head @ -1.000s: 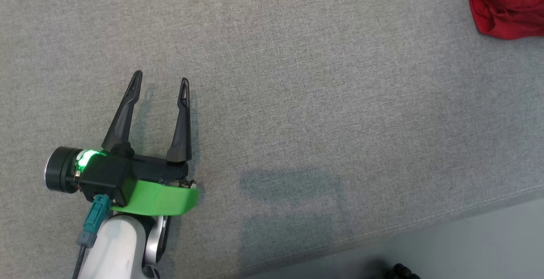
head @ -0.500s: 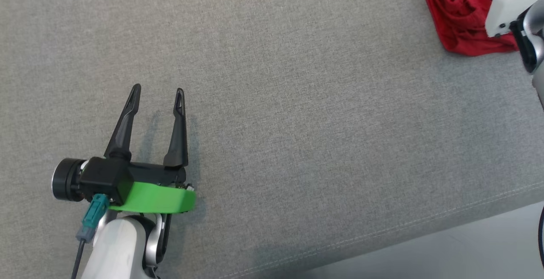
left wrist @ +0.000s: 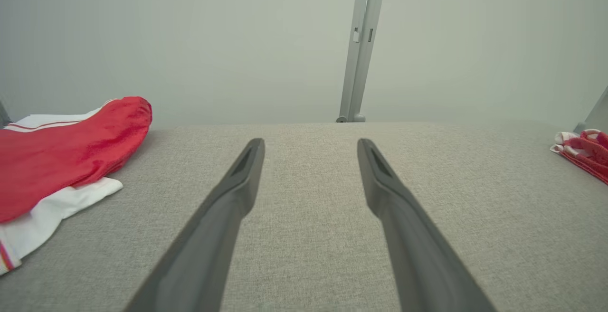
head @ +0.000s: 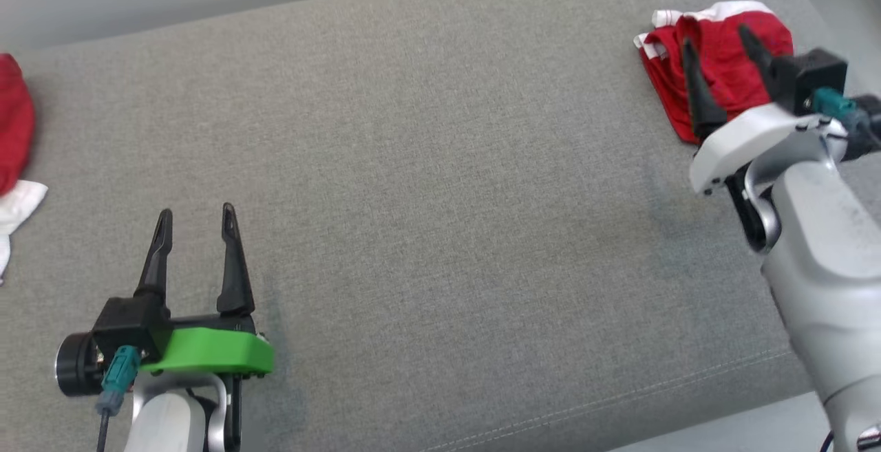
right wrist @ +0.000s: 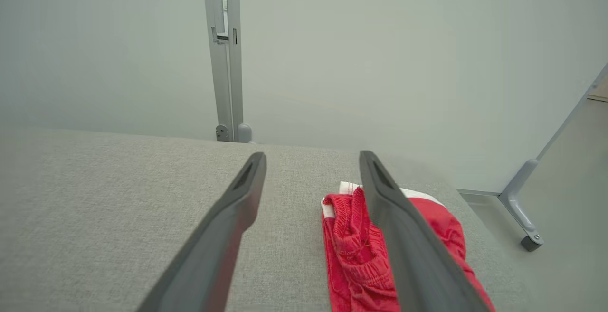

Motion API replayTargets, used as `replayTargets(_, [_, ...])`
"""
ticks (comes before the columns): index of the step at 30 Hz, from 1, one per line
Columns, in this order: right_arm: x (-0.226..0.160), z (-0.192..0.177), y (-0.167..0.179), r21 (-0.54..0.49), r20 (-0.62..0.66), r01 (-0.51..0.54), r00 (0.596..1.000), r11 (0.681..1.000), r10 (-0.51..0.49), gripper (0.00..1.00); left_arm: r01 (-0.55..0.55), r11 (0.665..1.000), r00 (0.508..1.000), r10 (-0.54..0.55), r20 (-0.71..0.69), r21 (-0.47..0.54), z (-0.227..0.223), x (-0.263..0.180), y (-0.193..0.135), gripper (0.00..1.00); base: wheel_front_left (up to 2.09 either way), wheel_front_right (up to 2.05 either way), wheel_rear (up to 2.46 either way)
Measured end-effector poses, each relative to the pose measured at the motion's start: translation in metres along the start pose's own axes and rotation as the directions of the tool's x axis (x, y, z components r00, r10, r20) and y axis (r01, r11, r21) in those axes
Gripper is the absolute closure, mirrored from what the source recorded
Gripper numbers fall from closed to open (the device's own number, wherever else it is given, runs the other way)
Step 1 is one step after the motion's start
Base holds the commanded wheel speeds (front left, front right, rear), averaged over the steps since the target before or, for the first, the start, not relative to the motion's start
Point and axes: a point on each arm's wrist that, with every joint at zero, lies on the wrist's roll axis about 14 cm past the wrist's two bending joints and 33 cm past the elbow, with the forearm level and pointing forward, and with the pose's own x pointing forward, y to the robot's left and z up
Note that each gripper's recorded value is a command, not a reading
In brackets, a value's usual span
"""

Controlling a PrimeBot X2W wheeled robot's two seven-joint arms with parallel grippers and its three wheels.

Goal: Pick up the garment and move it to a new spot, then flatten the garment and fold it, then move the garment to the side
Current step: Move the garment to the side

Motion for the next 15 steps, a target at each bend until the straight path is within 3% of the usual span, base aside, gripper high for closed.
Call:
replayTargets(7, [-0.042, 0.006, 0.049, 0.124, 0.077, -0.027, 0.997, 0.992, 0.018, 0.00, -0.073, 0.997, 0.997, 0.073, -0.002, 0.004, 0.008, -0.036, 0.019, 0.00, 0.00, 0.00, 0.00])
replayTargets(15, [-0.084, 0.004, 0.078, 0.198, 0.116, -0.038, 0.993, 0.980, 0.015, 0.00, -0.150, 0.989, 0.988, 0.150, -0.023, 0.005, 0.005, -0.073, 0.037, 0.00, 0.00, 0.00, 0.00])
